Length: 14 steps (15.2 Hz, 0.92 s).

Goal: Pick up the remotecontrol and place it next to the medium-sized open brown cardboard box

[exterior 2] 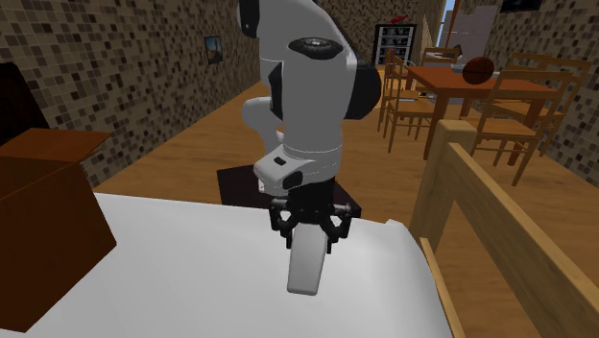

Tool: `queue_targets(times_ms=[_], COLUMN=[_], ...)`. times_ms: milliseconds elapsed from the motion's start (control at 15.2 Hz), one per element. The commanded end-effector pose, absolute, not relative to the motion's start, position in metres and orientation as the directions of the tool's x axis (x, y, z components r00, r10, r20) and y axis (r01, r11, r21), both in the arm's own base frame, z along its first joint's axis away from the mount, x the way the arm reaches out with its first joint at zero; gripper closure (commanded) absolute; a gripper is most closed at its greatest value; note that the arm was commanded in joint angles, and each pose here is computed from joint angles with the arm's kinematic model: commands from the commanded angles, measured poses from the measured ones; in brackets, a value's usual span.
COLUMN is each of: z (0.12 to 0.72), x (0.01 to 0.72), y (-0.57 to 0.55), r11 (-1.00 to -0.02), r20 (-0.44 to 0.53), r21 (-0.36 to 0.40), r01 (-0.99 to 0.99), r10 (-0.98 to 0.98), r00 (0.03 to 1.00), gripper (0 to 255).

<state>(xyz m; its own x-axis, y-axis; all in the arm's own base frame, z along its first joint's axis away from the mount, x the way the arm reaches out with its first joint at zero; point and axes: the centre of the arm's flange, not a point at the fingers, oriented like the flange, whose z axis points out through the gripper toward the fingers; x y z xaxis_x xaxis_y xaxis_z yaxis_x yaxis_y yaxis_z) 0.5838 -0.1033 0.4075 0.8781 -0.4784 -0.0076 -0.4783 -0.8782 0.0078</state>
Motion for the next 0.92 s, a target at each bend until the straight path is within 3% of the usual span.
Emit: queue_targets(times_ms=[0,858], z=[0.417,0.486], x=[0.583,0.583], y=[-0.104,-0.104], r11=[-0.878,-0.878], r20=[-0.008,-0.008], r21=[0.008,0.008], r01=[-0.478,-0.478], r10=[-0.478,-0.478], r00=[0.878,0.878], gripper=[255,255])
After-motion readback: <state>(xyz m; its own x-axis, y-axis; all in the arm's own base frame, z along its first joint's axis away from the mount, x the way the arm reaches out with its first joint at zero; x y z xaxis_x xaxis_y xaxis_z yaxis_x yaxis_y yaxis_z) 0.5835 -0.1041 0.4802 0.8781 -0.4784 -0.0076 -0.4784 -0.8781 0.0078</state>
